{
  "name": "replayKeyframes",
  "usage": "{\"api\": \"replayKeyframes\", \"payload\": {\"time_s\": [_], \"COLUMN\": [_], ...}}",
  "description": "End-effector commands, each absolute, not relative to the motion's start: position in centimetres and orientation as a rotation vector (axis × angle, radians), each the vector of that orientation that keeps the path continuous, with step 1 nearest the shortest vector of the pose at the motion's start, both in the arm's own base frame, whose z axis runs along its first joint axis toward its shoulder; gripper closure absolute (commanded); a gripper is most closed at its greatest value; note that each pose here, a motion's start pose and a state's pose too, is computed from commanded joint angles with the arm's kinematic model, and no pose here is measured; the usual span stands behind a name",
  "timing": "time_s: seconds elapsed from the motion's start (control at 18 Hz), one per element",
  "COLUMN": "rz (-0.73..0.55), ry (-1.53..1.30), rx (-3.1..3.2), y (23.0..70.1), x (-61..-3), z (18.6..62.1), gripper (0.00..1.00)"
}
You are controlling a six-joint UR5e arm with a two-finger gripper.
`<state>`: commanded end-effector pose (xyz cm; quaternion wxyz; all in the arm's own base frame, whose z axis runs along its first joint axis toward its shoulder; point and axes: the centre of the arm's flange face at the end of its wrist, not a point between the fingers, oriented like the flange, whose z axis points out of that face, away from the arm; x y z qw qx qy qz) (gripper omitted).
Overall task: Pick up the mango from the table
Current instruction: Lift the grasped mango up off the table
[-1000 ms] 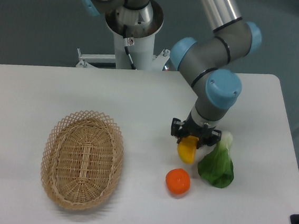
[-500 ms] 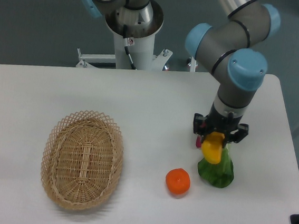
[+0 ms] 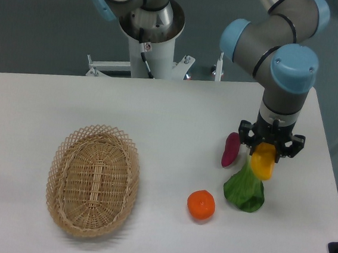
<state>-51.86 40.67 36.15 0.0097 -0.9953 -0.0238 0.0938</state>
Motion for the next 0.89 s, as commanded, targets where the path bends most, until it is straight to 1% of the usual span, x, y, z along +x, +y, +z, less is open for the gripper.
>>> {"api": "replayKeyframes", "payload": {"time_s": [0.44,0.89], "rz": [0.312,0.303], "ry": [-0.045,-0.044], "rx": [-3.111,-3.114], "y": [40.55,40.35], "x": [-52.23,-52.24], "z": [36.59,36.29], "gripper": [0.63,0.63]}}
